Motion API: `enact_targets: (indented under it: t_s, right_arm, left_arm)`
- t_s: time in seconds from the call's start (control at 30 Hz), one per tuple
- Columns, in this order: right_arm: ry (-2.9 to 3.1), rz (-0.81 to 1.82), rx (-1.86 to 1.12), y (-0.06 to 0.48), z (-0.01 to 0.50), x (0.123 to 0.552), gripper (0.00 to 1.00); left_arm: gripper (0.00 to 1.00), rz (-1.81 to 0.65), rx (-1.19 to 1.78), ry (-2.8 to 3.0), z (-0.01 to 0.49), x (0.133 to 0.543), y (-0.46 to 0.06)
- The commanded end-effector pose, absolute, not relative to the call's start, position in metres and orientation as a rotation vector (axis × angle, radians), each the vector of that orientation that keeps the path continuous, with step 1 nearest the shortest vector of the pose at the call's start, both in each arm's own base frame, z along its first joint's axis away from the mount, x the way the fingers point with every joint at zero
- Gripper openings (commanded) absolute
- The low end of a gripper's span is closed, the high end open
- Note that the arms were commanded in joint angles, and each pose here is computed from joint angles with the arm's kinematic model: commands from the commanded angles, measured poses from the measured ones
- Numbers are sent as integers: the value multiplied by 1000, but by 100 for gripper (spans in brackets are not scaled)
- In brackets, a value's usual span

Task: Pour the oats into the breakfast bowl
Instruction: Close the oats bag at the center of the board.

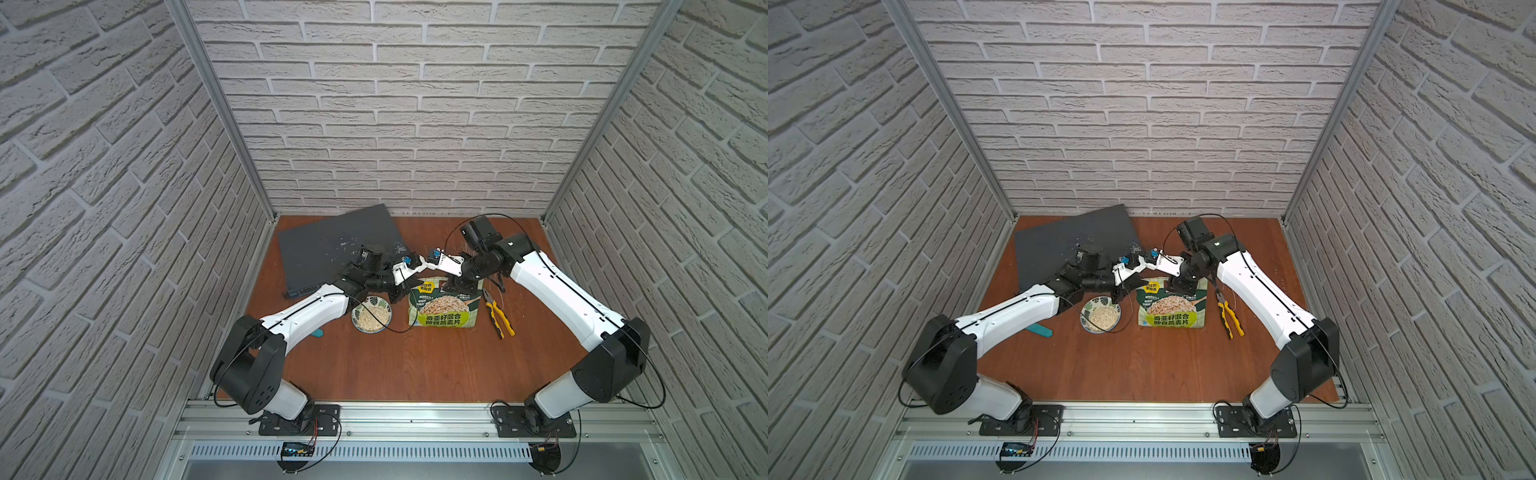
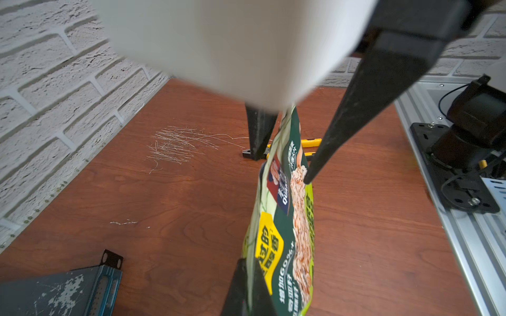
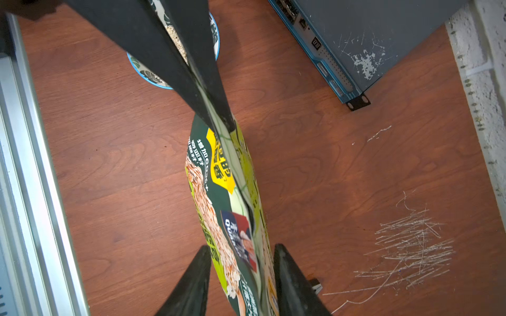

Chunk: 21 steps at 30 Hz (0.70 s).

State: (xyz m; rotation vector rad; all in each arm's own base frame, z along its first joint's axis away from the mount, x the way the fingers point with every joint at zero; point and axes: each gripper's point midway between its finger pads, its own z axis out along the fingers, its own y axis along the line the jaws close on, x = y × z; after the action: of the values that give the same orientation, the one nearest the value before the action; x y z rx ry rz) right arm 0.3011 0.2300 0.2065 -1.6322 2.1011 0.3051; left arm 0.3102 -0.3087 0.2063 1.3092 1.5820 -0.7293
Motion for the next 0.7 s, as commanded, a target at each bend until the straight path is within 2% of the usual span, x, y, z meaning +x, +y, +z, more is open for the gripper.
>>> enact_targets:
  t_s: [0.0, 0.13, 0.37, 0.43, 0.5, 0.53, 0.67]
  right_arm:
    - [2015, 409, -1658, 261, 211, 305, 41]
    - [2008, 445, -1668, 271, 208, 311, 41]
    - [2075, 479, -1626, 260, 205, 315, 31]
    - [2092, 492, -1632, 259, 202, 312, 24]
    - [2106, 494, -1640, 257, 196, 309, 10]
    - [2113, 489, -1642, 256, 194, 309, 4]
    - [2113, 461, -1637, 253, 195, 309, 4]
  left_arm:
    - [0, -742, 1292, 1462, 233, 308, -315]
    - [0, -751, 1285, 1455, 233, 306, -316]
    - [0, -733, 1271, 1453, 230, 305, -313]
    - [0, -727, 1262, 1458, 229, 306, -312]
    - [0, -721, 1253, 1464, 228, 306, -311]
    - [3, -715, 1246, 1465, 228, 306, -309]
    - [17, -698, 1229, 1489, 224, 307, -303]
